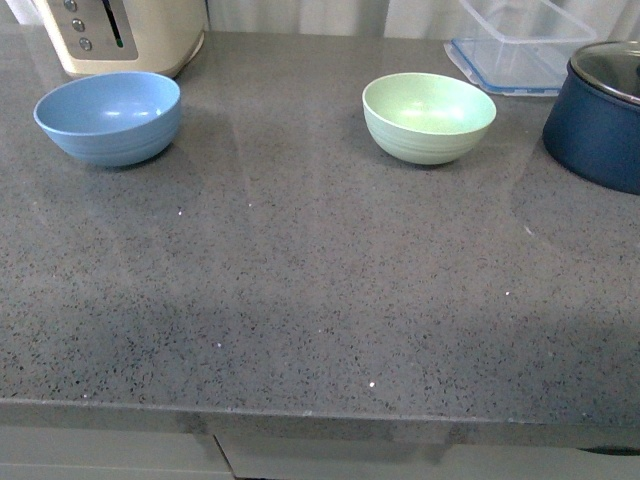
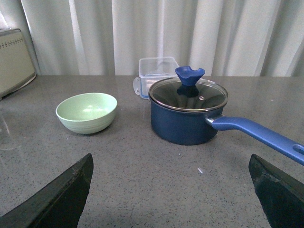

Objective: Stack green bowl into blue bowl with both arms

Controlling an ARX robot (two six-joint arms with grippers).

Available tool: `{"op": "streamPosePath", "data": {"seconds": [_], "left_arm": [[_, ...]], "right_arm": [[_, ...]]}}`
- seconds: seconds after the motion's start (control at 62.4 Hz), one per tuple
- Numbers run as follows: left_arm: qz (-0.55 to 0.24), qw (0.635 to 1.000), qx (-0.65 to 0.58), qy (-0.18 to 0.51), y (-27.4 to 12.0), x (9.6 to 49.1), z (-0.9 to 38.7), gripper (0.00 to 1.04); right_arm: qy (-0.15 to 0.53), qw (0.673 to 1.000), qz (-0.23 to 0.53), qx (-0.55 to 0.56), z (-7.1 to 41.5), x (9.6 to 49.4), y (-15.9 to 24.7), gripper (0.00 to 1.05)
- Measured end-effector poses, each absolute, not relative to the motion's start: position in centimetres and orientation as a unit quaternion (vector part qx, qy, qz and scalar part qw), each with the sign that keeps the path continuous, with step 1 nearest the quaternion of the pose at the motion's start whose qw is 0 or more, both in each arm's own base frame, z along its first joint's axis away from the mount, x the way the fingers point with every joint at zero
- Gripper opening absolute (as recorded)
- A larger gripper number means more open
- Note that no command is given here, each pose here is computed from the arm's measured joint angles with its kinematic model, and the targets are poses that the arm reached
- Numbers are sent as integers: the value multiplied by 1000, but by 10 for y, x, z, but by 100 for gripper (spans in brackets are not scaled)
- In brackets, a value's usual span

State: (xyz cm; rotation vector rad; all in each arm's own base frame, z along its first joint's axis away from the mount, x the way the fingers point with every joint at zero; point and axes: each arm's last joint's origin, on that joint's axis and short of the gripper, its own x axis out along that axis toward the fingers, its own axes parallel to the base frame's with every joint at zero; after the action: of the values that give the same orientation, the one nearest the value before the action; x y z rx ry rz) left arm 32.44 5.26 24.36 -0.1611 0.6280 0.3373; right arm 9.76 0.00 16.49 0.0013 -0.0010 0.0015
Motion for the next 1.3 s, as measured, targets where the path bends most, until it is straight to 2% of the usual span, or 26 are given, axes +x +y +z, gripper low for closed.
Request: {"op": "streamPosePath", "data": {"seconds": [0.337,0.785,1.298], "left_arm": [[154,925,-65,342,40,368,214,98],[144,921,-69,355,26,425,187,98],[166,910,-71,374,25,443,151,98]], "right_arm": [[0,1000,1,1,165,98,0,95],[0,1000,1,1,165,98,0,95],[0,1000,1,1,165,98,0,95]]}}
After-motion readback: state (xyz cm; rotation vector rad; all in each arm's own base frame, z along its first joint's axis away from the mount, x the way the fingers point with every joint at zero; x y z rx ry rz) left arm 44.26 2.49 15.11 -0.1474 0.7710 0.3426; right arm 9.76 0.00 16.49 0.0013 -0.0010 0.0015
